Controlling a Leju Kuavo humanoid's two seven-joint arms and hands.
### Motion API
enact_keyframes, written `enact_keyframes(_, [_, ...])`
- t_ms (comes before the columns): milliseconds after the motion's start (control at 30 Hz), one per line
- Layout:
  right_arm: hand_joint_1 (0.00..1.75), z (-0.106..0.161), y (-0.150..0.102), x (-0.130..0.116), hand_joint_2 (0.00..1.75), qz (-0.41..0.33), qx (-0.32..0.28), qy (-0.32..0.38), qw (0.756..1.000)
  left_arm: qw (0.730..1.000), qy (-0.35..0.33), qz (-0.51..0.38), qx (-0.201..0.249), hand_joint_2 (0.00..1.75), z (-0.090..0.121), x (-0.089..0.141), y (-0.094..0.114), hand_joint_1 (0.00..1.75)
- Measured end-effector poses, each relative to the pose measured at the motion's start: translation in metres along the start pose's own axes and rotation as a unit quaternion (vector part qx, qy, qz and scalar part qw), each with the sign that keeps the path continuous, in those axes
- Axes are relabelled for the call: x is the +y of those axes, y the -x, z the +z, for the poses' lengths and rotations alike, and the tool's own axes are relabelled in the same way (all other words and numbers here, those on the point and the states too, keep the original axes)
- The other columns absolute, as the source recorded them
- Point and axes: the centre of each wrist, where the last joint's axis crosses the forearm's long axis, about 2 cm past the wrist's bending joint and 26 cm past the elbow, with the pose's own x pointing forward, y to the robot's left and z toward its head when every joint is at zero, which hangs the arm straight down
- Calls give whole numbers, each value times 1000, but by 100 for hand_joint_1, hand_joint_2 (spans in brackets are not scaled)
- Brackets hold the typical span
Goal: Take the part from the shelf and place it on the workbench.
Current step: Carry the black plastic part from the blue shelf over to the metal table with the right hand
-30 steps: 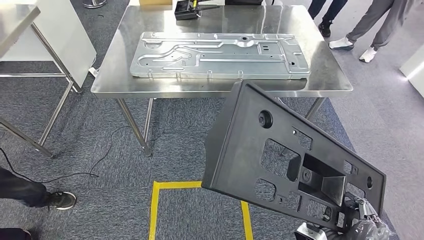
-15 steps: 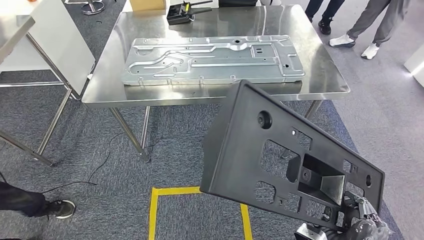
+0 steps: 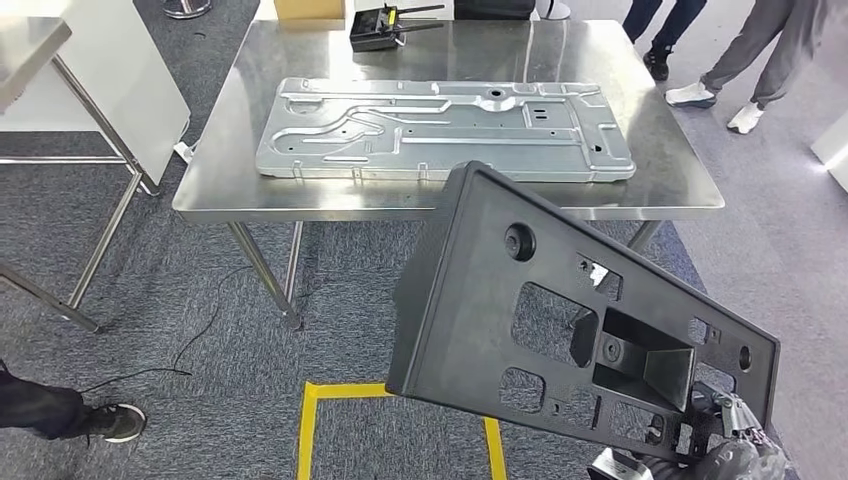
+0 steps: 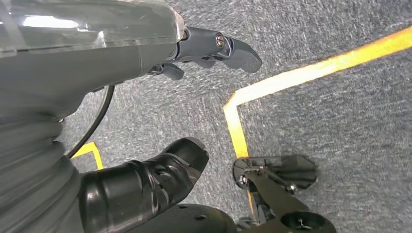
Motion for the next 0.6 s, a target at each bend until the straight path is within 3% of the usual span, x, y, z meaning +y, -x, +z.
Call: enact_keyframes(600, [175, 0, 0, -1, 175, 4, -3, -2, 1000, 1000, -8, -3, 3, 175, -1, 0, -2, 0])
